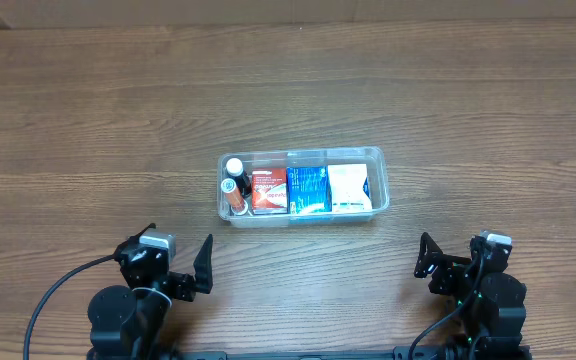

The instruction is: Pack container

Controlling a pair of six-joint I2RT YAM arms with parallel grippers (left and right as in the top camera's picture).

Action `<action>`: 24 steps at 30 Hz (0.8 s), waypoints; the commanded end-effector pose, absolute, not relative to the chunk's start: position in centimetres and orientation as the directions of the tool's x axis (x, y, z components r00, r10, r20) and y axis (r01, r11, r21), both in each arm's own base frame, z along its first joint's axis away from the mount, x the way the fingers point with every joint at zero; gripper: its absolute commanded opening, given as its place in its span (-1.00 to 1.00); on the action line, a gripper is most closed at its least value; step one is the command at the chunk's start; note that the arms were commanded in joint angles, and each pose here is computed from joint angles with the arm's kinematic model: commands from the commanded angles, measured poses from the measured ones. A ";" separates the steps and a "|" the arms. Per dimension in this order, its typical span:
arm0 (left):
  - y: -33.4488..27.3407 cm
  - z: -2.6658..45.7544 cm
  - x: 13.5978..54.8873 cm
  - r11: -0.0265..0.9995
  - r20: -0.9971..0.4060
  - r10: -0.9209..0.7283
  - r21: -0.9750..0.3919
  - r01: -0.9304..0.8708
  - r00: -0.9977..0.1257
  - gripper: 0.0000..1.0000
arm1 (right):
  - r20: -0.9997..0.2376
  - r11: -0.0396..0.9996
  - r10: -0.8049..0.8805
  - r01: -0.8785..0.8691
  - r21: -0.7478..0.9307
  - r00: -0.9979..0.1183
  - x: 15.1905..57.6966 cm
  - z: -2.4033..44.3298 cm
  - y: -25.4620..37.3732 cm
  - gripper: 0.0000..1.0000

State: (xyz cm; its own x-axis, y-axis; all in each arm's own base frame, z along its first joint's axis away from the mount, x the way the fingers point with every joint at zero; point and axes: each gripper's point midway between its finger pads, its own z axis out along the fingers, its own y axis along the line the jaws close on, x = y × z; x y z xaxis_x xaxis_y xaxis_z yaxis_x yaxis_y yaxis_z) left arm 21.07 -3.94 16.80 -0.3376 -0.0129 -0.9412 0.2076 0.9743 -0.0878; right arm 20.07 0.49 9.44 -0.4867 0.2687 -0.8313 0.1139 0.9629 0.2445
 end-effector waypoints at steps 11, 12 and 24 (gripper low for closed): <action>-4.6 12.0 21.4 0.965 -0.931 0.006 -0.090 0.246 -0.364 1.00 | -0.833 0.964 0.267 0.116 0.241 -0.485 20.1 9.1 0.4 1.00; -4.6 12.0 21.4 0.965 -0.931 0.005 -0.090 0.246 -0.364 1.00 | -0.833 0.964 0.267 0.116 0.241 -0.485 20.1 9.1 0.4 1.00; -4.6 12.0 21.4 0.965 -0.931 0.005 -0.090 0.246 -0.364 1.00 | -0.833 0.964 0.267 0.116 0.241 -0.485 20.1 9.1 0.4 1.00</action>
